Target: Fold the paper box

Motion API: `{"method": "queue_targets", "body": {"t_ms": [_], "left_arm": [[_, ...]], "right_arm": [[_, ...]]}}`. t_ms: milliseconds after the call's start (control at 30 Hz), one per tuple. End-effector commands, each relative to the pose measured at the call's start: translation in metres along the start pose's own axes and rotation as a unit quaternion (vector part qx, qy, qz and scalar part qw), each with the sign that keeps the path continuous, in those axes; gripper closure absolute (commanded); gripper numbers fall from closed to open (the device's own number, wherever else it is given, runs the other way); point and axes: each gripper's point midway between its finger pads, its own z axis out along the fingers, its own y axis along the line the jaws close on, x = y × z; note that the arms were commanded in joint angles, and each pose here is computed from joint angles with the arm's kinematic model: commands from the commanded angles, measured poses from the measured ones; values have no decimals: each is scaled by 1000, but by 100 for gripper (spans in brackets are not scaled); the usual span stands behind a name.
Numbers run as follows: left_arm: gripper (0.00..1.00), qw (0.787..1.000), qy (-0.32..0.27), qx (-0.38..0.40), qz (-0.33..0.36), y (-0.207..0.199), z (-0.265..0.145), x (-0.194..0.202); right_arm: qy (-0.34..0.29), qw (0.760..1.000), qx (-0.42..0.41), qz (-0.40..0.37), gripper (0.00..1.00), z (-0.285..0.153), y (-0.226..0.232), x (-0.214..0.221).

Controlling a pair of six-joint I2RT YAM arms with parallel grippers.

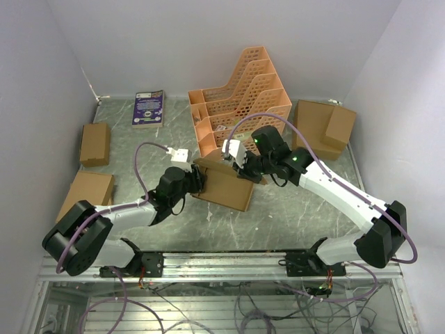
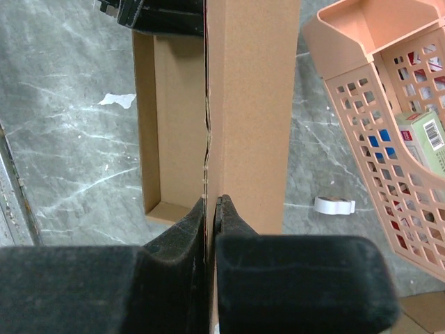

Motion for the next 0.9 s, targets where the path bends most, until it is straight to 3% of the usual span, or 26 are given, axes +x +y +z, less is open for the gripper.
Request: {"method": "queue_targets", "body": {"t_ms": [0,167,567,867], "left_arm": [[50,997,-46,43,-47,-13,-1,-22],[65,993,-56,64,-84,-11,-6,-31],[43,983,-51,135,-112,-19,-10,-32],[36,973,-53,170,-148,-15,-19,-39]], "right_arm": [[-25,1000,0,-14,100,-2,3,-12],[-22,1000,1,-13,100,0,3,-9],[-12,1000,3,-9,100,4,2,-4],[10,1000,25,1,100,9,-6,7]]}}
